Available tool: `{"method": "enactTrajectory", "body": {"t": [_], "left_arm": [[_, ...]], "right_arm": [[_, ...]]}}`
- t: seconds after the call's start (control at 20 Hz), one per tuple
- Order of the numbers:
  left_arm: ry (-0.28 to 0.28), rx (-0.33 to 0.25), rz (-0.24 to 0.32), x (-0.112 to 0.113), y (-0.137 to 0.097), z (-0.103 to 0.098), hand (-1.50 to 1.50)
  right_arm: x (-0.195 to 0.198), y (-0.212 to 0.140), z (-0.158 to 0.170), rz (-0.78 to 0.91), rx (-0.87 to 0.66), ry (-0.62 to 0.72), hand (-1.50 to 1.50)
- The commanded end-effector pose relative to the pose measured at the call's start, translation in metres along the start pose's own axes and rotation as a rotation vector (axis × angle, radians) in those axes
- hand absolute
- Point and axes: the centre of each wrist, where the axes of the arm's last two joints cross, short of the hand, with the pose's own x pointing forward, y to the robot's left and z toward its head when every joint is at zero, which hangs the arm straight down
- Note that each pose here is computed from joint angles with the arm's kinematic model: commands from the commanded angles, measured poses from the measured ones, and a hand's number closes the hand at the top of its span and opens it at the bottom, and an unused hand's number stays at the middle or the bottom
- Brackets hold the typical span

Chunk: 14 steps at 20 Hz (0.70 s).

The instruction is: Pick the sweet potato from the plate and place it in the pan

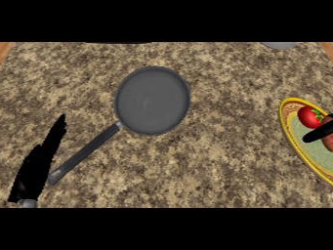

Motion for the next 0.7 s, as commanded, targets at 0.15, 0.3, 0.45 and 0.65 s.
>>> {"method": "enactTrajectory", "body": {"t": [0.15,0.3,0.45,0.65], "left_arm": [[0.011,0.002,0.008,-0.007,0.006,-0.014,0.00],[-0.004,0.006,-0.002,-0.009,-0.003,-0.001,0.00],[0.019,0.017,-0.020,-0.019,0.020,-0.002,0.00],[0.009,0.023,0.011,-0.011,0.008,0.005,0.00]], "right_arm": [[0.011,0.012,-0.002,-0.061,-0.013,-0.003,1.50],[-0.013,0.009,-0.020,-0.113,0.020,-0.029,1.50],[-0.013,0.032,-0.024,-0.131,0.033,-0.036,1.50],[-0.018,0.059,-0.018,-0.077,-0.039,-0.066,1.50]]}}
